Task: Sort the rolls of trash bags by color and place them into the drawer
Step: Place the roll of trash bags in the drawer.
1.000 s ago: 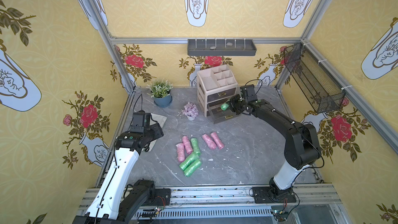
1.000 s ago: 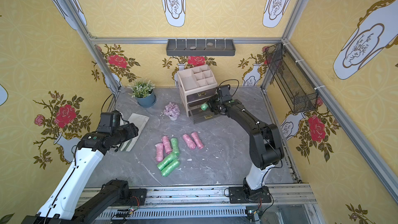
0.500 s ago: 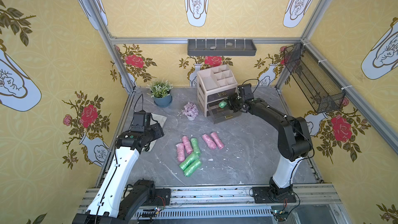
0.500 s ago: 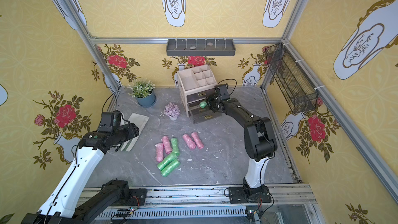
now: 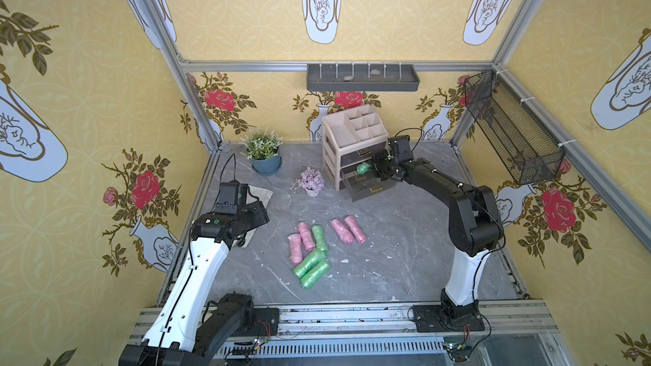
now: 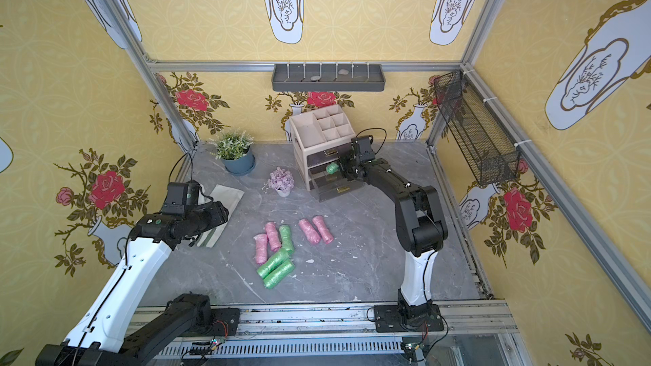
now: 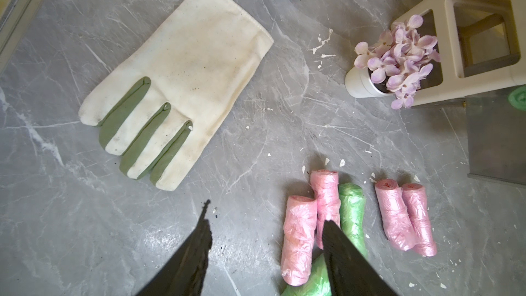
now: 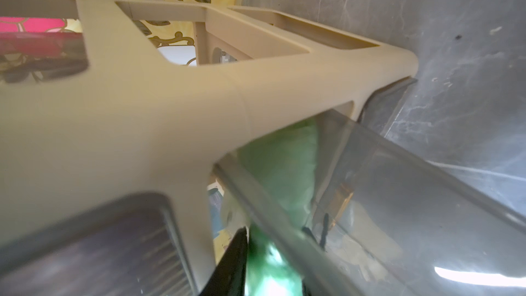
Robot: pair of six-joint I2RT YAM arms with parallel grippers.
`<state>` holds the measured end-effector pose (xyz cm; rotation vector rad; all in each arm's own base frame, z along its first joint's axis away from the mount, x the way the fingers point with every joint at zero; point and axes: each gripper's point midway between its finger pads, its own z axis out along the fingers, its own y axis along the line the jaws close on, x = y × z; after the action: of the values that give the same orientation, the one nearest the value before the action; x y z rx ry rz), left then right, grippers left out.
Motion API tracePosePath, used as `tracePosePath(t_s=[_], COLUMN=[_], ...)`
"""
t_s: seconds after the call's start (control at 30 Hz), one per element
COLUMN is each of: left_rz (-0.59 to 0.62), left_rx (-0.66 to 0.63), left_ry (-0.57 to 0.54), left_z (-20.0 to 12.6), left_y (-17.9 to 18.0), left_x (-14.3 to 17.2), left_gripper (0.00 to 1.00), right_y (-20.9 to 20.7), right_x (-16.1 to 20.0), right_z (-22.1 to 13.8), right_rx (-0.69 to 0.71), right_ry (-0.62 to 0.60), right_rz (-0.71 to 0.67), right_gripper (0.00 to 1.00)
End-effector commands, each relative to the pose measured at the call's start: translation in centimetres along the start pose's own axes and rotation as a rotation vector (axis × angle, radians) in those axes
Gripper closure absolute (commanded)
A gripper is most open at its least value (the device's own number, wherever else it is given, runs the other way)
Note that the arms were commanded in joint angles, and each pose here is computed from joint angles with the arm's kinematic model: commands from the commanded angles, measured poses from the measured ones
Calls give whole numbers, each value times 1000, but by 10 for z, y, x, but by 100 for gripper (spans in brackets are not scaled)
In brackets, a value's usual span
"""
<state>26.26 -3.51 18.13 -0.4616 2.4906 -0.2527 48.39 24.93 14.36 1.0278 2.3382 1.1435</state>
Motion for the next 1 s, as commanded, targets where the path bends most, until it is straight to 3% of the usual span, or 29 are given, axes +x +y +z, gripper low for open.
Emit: tracePosePath(t_s=[0.0, 0.43, 0.97], left_rz=[2, 2, -1], left_rx=[1, -2, -2], left_ry=[-8, -11, 25], left_z=[1, 0, 9], left_y=[0, 0, -1], left_x=[-2, -2, 0], left_gripper=[36, 36, 37], right_y=[19, 30, 29], right_x=[-4, 1, 19], right_z=[1, -10, -65], right_rx=[-70, -91, -74], right_ry=[-7, 1, -13], right_rz=[-15, -31, -81], right_gripper=[65, 64, 62])
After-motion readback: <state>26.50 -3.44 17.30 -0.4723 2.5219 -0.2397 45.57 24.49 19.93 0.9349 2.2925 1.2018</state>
